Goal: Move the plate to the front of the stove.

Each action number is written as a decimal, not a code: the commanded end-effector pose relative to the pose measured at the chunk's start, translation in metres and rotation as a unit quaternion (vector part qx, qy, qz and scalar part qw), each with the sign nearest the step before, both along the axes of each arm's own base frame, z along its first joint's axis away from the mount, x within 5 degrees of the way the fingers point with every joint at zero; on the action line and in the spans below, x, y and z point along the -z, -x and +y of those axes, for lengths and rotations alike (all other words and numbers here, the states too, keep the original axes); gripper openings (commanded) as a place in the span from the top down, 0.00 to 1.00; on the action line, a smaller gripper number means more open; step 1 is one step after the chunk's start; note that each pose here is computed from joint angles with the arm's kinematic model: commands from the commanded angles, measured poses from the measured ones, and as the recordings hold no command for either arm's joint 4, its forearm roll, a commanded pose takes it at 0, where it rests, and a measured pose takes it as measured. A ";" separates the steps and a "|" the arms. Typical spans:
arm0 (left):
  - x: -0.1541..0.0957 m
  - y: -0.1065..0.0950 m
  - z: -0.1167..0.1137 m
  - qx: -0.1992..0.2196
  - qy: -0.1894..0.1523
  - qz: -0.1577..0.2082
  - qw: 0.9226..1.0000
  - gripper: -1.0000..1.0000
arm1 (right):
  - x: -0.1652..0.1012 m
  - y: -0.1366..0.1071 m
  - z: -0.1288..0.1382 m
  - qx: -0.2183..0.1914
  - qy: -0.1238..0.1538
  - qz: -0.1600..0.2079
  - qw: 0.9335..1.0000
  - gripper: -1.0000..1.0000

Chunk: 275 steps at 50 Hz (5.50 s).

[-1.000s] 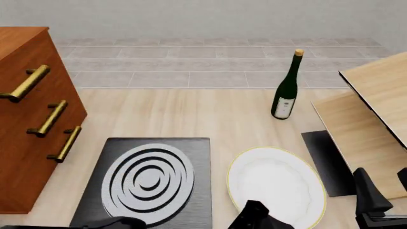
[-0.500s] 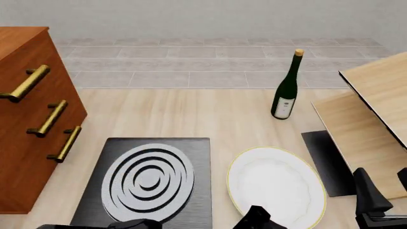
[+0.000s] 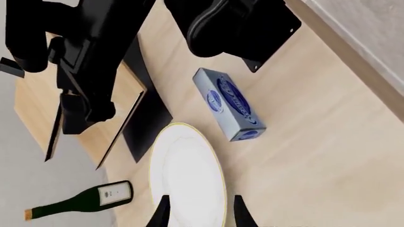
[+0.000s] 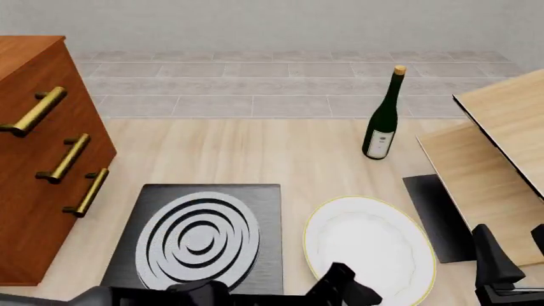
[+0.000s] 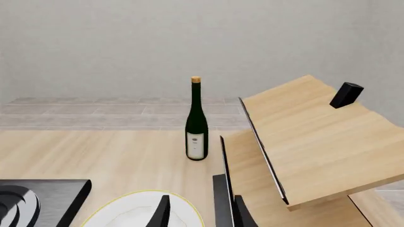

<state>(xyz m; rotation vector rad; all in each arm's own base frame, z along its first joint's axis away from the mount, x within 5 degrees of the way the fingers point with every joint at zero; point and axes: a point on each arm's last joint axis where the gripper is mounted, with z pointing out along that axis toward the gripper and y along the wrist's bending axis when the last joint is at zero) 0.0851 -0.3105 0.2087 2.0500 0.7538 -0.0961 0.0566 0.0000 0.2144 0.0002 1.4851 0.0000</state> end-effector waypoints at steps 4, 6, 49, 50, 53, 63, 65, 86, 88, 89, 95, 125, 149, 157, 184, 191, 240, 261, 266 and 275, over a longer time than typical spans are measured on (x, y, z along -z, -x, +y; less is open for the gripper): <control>0.010 -0.009 -0.003 -0.009 -0.008 -0.002 1.000 0.00 | 0.000 0.000 0.000 0.000 0.000 0.000 1.000 0.00; 0.012 -0.010 -0.004 -0.010 -0.009 -0.002 1.000 0.00 | 0.000 0.000 0.000 0.000 0.000 0.000 1.000 0.00; 0.038 -0.024 -0.019 -0.020 -0.021 -0.001 1.000 0.00 | 0.000 0.000 0.000 0.000 0.000 0.000 1.000 0.00; 0.038 -0.023 -0.020 -0.019 -0.022 -0.001 1.000 0.00 | 0.000 0.000 0.000 0.000 0.000 0.000 1.000 0.00; 0.037 -0.022 -0.023 -0.018 -0.023 0.002 1.000 0.00 | 0.000 0.000 0.000 0.000 0.000 0.000 1.000 0.00; 0.045 -0.026 -0.024 -0.023 -0.030 0.005 0.999 0.00 | 0.000 0.000 0.000 0.000 0.000 0.000 1.000 0.00; 0.046 -0.028 -0.023 -0.026 -0.031 0.004 0.999 0.00 | 0.000 0.000 0.000 0.000 0.000 0.000 1.000 0.00; 0.066 -0.041 -0.017 -0.044 -0.049 0.008 0.998 0.00 | 0.000 0.000 0.000 0.000 0.000 0.000 1.000 0.00; 0.067 -0.042 -0.016 -0.045 -0.050 0.007 0.998 0.00 | 0.000 0.000 0.000 0.000 0.000 0.000 1.000 0.00; 0.068 -0.043 -0.015 -0.045 -0.051 0.006 0.998 0.00 | 0.000 0.000 0.000 0.000 0.000 0.000 1.000 0.00; 0.069 -0.046 -0.012 -0.050 -0.052 0.005 0.997 0.00 | 0.000 0.000 0.000 0.000 0.000 0.000 1.000 0.00; 0.076 -0.064 -0.006 -0.076 -0.058 0.006 0.995 0.00 | 0.000 0.000 0.000 0.000 0.000 0.000 1.000 0.00; 0.088 -0.083 0.004 -0.096 -0.070 0.001 0.993 0.00 | 0.000 0.000 0.000 0.000 0.000 0.000 1.000 0.00; 0.088 -0.087 0.004 -0.100 -0.071 0.000 0.992 0.00 | 0.000 0.000 0.000 0.000 0.000 0.000 1.000 0.00; 0.088 -0.084 -0.023 -0.088 -0.072 0.012 0.993 0.00 | 0.000 0.000 0.000 0.000 0.000 0.000 1.000 0.00; 0.091 -0.086 -0.023 -0.092 -0.073 0.013 0.993 0.00 | 0.000 0.000 0.000 0.000 0.000 0.000 1.000 0.00; 0.048 -0.107 0.027 -0.126 0.013 -0.071 0.989 1.00 | 0.000 0.000 0.000 0.000 0.000 0.000 1.000 0.00; -0.005 -0.115 0.047 -0.140 0.054 -0.124 0.981 1.00 | 0.000 0.000 0.000 0.000 0.000 0.000 1.000 0.00; -0.020 -0.123 0.054 -0.154 0.058 -0.133 0.977 1.00 | 0.000 0.000 0.000 0.000 0.000 0.000 1.000 0.00; -0.027 -0.136 0.068 -0.175 0.047 -0.144 0.973 1.00 | 0.000 0.000 0.000 0.000 0.000 0.000 1.000 0.00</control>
